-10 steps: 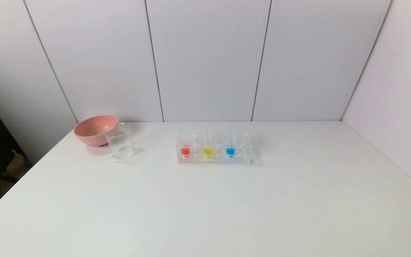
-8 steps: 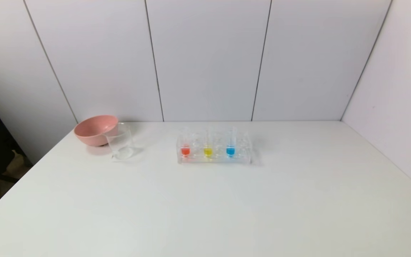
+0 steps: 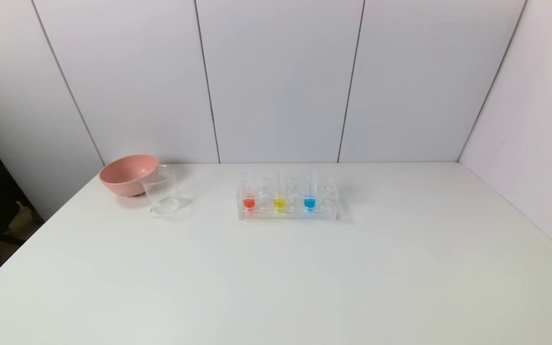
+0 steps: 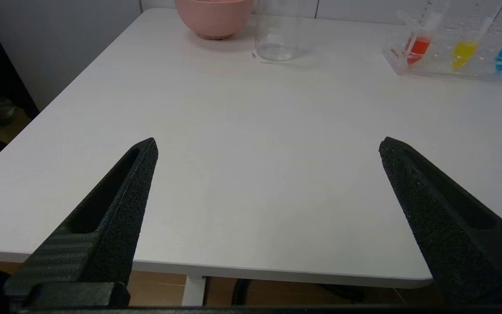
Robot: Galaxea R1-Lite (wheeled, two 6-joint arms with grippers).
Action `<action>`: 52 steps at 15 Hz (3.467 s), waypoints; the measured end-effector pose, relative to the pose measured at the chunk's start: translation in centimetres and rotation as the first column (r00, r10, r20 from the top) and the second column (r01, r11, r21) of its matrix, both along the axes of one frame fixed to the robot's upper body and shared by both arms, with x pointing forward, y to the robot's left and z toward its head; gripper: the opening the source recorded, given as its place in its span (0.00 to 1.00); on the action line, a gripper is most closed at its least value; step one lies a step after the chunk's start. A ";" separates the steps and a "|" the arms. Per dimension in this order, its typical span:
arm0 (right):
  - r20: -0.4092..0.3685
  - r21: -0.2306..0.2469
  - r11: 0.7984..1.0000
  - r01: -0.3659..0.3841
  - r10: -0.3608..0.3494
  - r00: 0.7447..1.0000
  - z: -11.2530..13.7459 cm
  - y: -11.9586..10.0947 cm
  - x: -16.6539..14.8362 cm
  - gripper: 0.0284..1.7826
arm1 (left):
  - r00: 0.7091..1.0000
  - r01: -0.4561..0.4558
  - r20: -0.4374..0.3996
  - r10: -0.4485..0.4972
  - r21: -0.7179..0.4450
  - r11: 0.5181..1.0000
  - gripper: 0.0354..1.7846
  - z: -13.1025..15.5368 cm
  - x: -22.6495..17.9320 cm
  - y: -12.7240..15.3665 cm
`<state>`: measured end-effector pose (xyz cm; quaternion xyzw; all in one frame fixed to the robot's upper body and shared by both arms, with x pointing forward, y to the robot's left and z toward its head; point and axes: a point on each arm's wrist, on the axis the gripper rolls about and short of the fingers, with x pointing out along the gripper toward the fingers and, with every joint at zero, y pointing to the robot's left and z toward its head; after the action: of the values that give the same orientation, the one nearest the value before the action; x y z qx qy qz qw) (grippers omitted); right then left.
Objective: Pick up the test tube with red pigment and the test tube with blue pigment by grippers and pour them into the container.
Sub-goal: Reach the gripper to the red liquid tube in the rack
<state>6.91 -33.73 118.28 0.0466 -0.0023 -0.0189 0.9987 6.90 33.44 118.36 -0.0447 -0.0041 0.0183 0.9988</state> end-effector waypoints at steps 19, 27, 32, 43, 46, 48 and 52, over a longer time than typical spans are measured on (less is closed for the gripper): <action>0.000 0.000 1.000 0.000 0.000 1.000 0.0 0.0 0.0 1.00 | 0.989 0.128 -0.073 -0.132 -0.052 0.990 0.99 13.2 18.2 -1.2; 0.000 0.000 1.000 0.000 0.000 1.000 0.0 0.0 0.0 1.00 | 0.833 0.471 -0.266 -0.485 -0.118 0.874 0.99 11.8 25.8 -8.7; 0.000 0.000 1.000 0.000 0.000 1.000 0.0 0.0 0.0 1.00 | 0.860 0.410 -0.314 -0.403 -0.045 0.911 0.99 10.3 27.9 -16.4; 0.000 0.000 1.000 0.000 0.000 1.000 0.0 0.0 0.0 1.00 | 0.956 0.097 -0.274 -0.104 -0.040 0.994 0.99 5.6 32.6 -23.5; 0.000 0.000 1.000 0.000 0.000 1.000 0.0 0.0 0.0 1.00 | 0.957 0.086 -0.276 -0.087 -0.016 0.996 0.99 4.4 34.3 -24.0; 0.000 0.000 1.000 0.000 0.000 1.000 0.0 0.0 0.0 1.00 | 0.959 0.077 -0.276 -0.070 0.015 0.997 0.99 3.7 35.7 -24.2; 0.000 0.000 1.000 0.000 0.000 1.000 0.0 0.0 0.0 1.00 | 0.959 0.051 -0.279 -0.040 0.030 0.998 0.99 2.4 37.7 -24.0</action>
<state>6.91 -33.74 118.28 0.0464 -0.0023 -0.0191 0.9987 44.57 9.42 120.80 -0.0235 0.1369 0.0015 0.9903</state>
